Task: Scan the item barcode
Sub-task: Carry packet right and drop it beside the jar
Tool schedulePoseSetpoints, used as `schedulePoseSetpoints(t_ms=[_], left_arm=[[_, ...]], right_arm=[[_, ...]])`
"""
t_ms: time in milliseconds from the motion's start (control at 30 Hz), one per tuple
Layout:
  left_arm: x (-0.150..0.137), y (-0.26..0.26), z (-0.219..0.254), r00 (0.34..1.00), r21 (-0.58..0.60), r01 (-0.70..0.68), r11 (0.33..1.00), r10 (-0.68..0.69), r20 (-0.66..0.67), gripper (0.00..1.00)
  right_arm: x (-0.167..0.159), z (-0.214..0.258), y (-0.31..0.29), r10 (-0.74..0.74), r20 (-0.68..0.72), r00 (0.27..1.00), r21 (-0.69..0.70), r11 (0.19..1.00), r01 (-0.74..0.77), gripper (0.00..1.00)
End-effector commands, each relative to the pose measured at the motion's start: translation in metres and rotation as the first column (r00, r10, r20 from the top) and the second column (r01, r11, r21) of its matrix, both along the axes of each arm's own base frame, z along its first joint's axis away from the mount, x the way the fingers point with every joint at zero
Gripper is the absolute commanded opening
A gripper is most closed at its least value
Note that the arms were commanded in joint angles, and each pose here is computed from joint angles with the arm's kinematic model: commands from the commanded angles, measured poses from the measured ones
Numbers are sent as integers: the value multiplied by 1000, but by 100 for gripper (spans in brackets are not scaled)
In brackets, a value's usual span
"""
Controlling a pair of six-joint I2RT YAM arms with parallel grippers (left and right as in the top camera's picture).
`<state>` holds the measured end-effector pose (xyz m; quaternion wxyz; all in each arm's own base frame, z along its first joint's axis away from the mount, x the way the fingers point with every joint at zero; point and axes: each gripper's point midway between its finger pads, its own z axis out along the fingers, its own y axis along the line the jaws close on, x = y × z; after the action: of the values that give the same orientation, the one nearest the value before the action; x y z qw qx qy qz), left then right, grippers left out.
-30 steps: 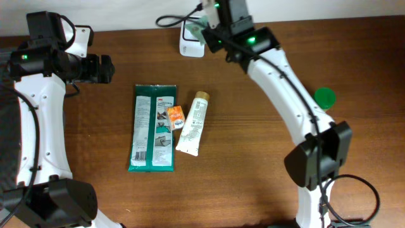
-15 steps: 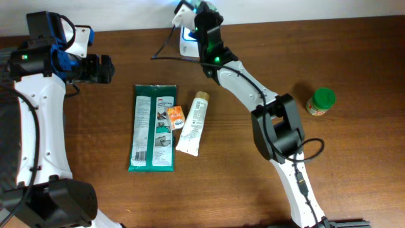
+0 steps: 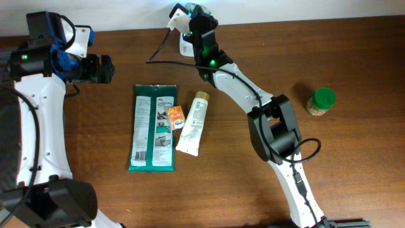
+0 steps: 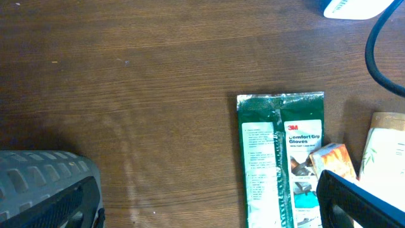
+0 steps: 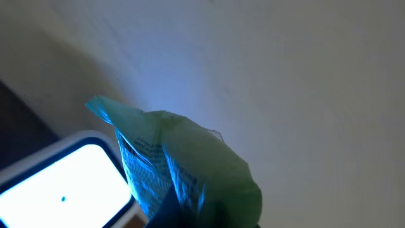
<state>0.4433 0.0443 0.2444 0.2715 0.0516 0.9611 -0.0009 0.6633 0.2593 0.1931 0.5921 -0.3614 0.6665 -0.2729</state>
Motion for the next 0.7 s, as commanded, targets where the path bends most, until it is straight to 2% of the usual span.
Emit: schedulePoseSetpoints(t_ms=[0,133,200,300,400,500,533,567,667], left_arm=[[-2,-1,11,999,2,14,1000,-14,29,99],[-2,-1,11,999,2,14,1000,-14,29,99],[-2,-1,11,999,2,14,1000,-14,29,99],[-2,-1,11,999,2,14,1000,-14,29,99],[-2,-1,11,999,2,14,1000,-14,29,99],[-2,-1,11,999,2,14,1000,-14,29,99],[-2,-1,11,999,2,14,1000,-14,29,99],[-2,-1,11,999,2,14,1000,-14,29,99],[-2,-1,11,999,2,14,1000,-14,29,99]], right_arm=[[-17,77,-5,-24,40,999,217,976,15,4],[-43,110,-18,9,-86,996,405,914,27,4],[-66,126,-30,55,-194,979,524,850,56,4],[-110,136,-68,64,-397,916,648,726,230,4],[-161,120,-128,-12,-617,787,600,640,480,4],[-205,86,-180,-81,-793,603,450,589,671,4],[-216,76,-195,-108,-832,544,397,568,721,4],[-231,57,-218,-142,-883,448,316,527,789,4],[-250,27,-250,-179,-939,294,194,431,882,4]])
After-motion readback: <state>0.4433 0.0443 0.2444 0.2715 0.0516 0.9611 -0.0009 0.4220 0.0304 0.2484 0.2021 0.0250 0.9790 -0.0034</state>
